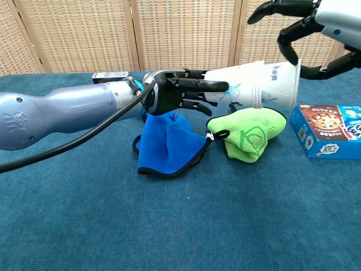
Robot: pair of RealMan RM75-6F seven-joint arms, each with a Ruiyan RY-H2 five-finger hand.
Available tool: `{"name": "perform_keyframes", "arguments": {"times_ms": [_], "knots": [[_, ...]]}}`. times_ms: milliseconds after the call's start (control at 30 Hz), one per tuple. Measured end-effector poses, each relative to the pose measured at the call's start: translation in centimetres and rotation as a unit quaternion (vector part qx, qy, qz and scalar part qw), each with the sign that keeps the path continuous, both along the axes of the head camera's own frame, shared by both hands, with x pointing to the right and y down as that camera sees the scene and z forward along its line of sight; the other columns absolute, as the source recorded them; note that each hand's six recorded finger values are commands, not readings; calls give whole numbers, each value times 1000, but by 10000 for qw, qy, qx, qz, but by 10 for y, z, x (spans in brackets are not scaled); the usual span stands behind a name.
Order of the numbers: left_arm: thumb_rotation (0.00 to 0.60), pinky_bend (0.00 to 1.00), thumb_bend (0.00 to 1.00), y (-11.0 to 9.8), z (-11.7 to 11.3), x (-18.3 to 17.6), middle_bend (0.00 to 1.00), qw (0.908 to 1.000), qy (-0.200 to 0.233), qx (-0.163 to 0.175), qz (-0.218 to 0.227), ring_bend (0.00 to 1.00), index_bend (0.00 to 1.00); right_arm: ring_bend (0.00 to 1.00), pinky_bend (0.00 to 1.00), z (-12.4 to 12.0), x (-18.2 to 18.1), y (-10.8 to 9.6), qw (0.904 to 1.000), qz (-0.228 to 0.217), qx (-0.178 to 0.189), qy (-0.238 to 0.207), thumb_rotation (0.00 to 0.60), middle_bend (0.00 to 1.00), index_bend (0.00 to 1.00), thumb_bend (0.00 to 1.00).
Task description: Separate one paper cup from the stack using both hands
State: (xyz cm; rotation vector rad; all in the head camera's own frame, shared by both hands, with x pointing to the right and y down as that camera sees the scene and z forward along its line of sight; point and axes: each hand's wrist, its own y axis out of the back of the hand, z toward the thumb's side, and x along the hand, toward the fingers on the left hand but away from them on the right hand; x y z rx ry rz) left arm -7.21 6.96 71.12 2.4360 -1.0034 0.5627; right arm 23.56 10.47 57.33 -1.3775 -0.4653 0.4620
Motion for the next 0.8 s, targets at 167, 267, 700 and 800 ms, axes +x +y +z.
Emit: {"name": "perform_keyframes", "arguments": {"times_ms": [167,267,700,800], "knots": [[600,477,169,-13,3,-25,553,9996,-218,110,-138,479,539,44,223,-10,22,0,9999,93,133,44,600,283,669,789],[600,477,169,-24,3,-47,553,9987,-383,221,-238,479,539,44,223,-13,40,1,9995,155,187,197,600,283,669,789],[600,477,169,-61,-13,-139,554,9726,-1741,1533,134,479,539,56,223,-4,82,7,9913,36,218,1294,600,295,669,788],[600,478,169,-67,-18,-164,555,9558,-2234,1881,350,479,539,55,223,-2,88,9,9845,-202,300,1715,600,295,669,788]]}}
